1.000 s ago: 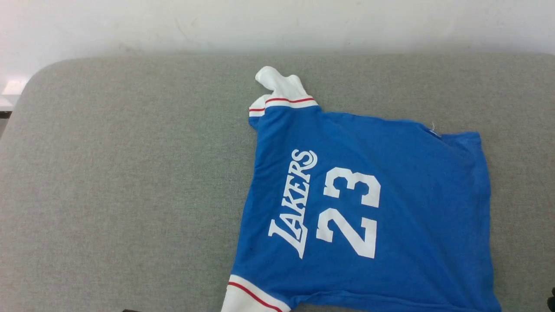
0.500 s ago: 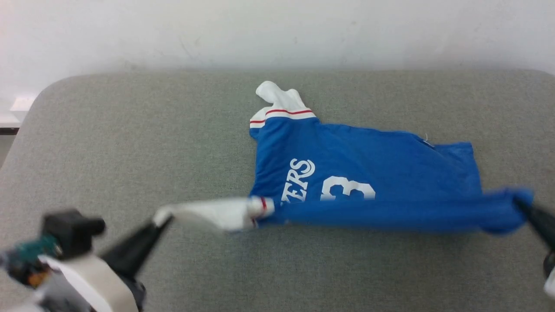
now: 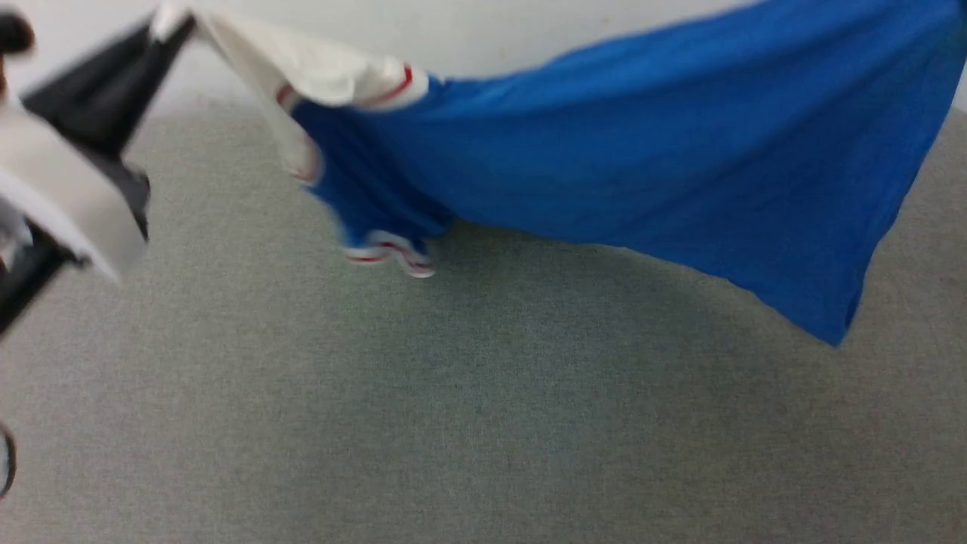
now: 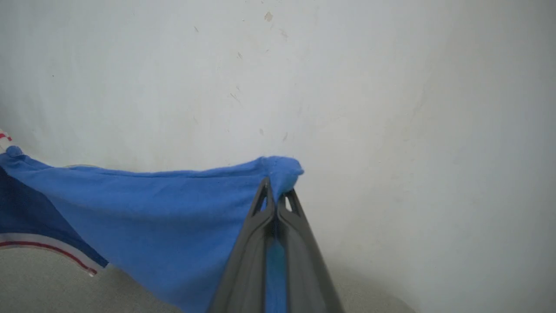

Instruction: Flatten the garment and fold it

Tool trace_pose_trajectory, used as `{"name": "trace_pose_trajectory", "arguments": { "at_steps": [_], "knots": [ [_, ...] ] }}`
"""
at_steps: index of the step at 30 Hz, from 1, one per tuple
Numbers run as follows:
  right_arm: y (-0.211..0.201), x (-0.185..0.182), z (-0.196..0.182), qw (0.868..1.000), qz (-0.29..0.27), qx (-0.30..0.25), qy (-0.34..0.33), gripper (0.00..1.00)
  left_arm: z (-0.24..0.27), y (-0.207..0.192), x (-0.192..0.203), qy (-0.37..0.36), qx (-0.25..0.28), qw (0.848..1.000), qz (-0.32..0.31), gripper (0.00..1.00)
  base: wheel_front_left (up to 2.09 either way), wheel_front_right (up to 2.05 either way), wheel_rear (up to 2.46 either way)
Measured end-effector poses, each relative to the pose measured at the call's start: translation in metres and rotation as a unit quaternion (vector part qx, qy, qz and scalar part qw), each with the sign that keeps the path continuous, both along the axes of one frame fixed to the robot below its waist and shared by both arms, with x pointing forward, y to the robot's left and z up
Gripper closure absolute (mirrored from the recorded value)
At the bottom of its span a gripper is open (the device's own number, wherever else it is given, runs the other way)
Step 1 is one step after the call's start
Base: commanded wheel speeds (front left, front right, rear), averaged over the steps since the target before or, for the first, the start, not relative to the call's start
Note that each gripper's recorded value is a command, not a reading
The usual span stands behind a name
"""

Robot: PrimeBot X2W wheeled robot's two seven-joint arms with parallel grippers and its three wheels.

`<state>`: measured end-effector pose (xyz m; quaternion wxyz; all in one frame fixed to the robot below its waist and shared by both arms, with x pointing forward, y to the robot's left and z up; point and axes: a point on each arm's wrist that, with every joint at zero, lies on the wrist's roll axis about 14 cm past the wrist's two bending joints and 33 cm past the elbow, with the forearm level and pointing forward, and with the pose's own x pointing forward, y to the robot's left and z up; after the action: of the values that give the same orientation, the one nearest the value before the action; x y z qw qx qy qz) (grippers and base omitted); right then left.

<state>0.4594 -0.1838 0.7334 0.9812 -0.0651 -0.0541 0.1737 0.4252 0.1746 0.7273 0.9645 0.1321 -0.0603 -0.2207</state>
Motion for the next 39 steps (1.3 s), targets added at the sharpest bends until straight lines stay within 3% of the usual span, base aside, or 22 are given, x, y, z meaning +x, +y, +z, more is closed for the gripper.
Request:
{"name": "trace_pose_trajectory", "arguments": {
  "at_steps": [8, 16, 24, 32, 39],
  "knots": [
    [0.015, 0.043, 0.049, 0.999, 0.008, 0.001, -0.031, 1.0, 0.062, 0.008, 0.054, -0.048, 0.013, 0.998, 0.037, 1.0, 0.0, 0.0, 0.0],
    [0.008, 0.111, 0.042, 0.999, -0.034, -0.012, 0.012, 1.0, 0.086, 0.017, 0.121, -0.083, 0.066, 0.989, 0.102, 1.0, 0.0, 0.0, 0.0],
    [0.018, 0.183, 0.06, 0.996, -0.055, 0.007, -0.069, 1.0, 0.117, 0.002, 0.189, -0.214, 0.042, 0.968, 0.128, 1.0, 0.0, 0.0, 0.0],
    [0.02, 0.239, 0.021, 0.993, -0.07, -0.033, -0.09, 1.0, 0.113, -0.013, 0.232, -0.294, 0.002, 0.948, 0.122, 1.0, 0.0, 0.0, 0.0],
    [0.002, 0.275, -0.052, 0.992, -0.078, -0.074, -0.067, 1.0, 0.06, -0.017, 0.27, -0.286, -0.008, 0.952, 0.107, 1.0, 0.0, 0.0, 0.0]
  ]
}}
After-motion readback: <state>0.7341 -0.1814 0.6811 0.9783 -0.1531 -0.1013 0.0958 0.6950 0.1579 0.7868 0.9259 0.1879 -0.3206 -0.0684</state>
